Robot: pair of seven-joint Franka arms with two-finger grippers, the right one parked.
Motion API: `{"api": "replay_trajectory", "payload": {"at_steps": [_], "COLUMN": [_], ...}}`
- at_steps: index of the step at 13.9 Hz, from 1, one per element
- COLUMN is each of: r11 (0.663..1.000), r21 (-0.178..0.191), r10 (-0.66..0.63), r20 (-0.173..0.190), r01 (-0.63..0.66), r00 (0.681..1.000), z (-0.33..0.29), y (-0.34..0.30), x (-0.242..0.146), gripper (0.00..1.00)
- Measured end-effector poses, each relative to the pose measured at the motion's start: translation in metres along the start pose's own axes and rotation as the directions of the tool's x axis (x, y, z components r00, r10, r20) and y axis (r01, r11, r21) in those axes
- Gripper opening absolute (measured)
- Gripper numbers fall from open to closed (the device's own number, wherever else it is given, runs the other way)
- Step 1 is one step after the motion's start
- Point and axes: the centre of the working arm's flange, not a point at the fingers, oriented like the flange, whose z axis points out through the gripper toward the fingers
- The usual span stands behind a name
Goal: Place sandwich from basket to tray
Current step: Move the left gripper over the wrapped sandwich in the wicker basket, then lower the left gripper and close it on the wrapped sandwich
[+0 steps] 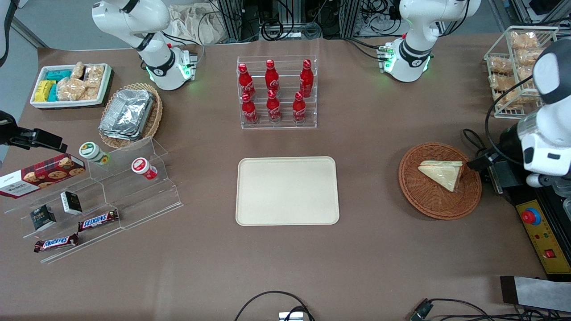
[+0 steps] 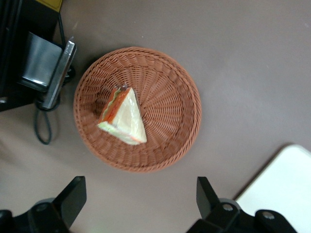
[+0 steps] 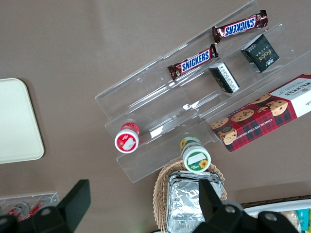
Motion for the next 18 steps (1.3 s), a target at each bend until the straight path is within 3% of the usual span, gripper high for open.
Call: {"api": "replay_trajectory", "payload": {"at_steps": [7,11,18], "r11": [0.989,0.983,0.977], "r21": [-0.052,-0.056,-0.086], "r10": [-0.142,-0.176,-0.204], "r20": [-0.062,-0.063,-0.097], "r01": [0.139,0.173,0.196], "r00": [0.988,0.982,0.974], "z": [0.116,0.127,0.16], "y": [-0.037,-0.057,-0.076], "x": [-0.009,-0.008,-0.012], "gripper": [1.0,1.0,1.0]}}
